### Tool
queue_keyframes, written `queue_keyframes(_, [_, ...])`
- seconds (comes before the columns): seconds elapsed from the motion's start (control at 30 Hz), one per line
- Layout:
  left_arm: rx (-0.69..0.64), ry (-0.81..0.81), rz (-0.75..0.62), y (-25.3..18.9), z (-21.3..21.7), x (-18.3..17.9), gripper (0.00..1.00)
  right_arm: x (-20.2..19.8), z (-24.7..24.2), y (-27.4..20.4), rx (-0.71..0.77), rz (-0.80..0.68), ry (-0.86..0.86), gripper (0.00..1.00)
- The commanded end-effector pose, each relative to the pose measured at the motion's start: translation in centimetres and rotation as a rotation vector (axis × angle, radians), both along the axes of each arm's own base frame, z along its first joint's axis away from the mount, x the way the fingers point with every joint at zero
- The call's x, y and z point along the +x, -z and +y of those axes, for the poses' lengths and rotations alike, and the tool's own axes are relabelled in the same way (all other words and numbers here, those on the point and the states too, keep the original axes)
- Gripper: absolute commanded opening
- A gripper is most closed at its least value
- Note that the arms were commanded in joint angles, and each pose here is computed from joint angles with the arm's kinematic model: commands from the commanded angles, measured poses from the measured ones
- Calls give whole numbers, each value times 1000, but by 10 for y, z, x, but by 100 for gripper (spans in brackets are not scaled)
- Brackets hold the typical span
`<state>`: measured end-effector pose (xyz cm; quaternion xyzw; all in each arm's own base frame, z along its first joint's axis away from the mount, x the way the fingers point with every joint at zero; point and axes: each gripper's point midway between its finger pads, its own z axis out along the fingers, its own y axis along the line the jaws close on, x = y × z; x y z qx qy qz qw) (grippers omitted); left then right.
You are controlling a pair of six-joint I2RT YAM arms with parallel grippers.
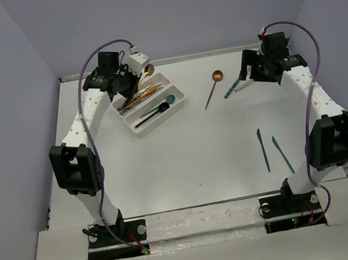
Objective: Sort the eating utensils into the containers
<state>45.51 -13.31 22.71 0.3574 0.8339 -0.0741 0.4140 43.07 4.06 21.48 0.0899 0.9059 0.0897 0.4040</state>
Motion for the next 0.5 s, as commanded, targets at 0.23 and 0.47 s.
queue_keyframes(0.23, [138, 173, 114, 90, -64, 3, 0, 1, -23, 10, -76, 49, 95, 86])
queue_keyframes(0.47, [234, 143, 133, 142, -64, 7, 0, 1, -29, 22, -103, 79, 122, 87])
